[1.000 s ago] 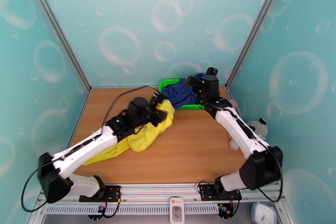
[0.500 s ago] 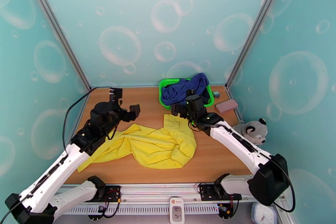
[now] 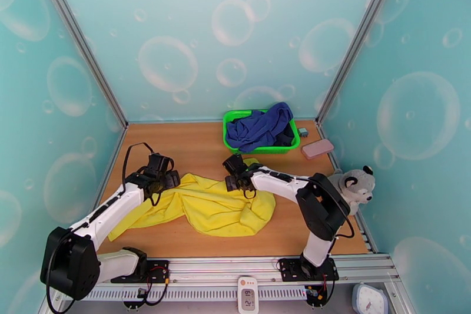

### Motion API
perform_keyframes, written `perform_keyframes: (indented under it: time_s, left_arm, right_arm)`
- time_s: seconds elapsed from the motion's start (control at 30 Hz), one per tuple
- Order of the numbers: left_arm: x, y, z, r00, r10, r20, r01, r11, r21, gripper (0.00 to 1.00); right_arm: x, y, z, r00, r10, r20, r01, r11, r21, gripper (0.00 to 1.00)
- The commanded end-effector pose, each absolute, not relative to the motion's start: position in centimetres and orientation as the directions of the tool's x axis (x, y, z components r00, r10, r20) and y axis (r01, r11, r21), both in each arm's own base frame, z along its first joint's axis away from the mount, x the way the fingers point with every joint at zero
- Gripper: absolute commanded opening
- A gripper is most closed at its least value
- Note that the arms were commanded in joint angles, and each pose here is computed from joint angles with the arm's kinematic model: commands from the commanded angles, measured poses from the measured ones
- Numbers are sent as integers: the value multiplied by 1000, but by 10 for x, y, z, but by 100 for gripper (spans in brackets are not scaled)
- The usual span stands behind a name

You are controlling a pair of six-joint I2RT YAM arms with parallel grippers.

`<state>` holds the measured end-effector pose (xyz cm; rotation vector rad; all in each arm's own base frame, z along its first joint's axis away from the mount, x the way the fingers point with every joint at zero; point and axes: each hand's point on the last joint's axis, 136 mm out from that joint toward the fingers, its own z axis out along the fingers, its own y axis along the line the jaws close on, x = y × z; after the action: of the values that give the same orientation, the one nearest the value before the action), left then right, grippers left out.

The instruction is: Fold and stack the trousers

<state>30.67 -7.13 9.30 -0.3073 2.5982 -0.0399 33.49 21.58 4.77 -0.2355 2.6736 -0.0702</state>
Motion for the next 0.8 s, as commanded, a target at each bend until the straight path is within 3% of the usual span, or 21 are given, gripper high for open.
perform_keyframes:
  time_s: [0.0, 0.07, 0.13, 0.2, 0.27, 0.3, 0.47, 0.6, 0.77]
  left_arm:
    - [306, -84, 71, -869, -213, -446, -174, 977, -126, 82]
    - [306, -87, 64, -878, -207, -433, -166, 977, -132, 77]
    - [305, -89, 61, -881, -206, -425, -160, 977, -143, 55]
    - [304, -86, 59, -881, -213, -423, -174, 976, -130, 24]
    - [304, -80, 62, -872, -217, -438, -191, 976, -103, 9]
    - [304, -76, 65, -865, -222, -449, -204, 975, -90, 0]
    - [308, -59, 108, -796, -250, -551, -257, 964, -67, 0]
    - [297, -39, 143, -735, -272, -621, -320, 947, -37, 0]
    - [288, -21, 207, -602, -311, -735, -386, 920, -73, 0]
  right_arm:
    - [333, 204, 44, -896, -149, -419, -108, 987, -121, 72]
    - [332, 201, 42, -900, -140, -413, -103, 988, -112, 56]
    - [332, 199, 42, -903, -132, -410, -98, 990, -102, 39]
    - [334, 198, 44, -902, -120, -415, -93, 992, -85, 16]
    - [337, 199, 52, -892, -116, -437, -96, 993, -68, 0]
    - [339, 201, 59, -882, -116, -457, -100, 993, -60, 0]
    - [345, 207, 115, -808, -50, -587, -106, 993, 61, 0]
    - [339, 185, 167, -740, 156, -655, -53, 956, 288, 0]
    - [317, 131, 217, -636, 430, -641, 45, 850, 526, 0]
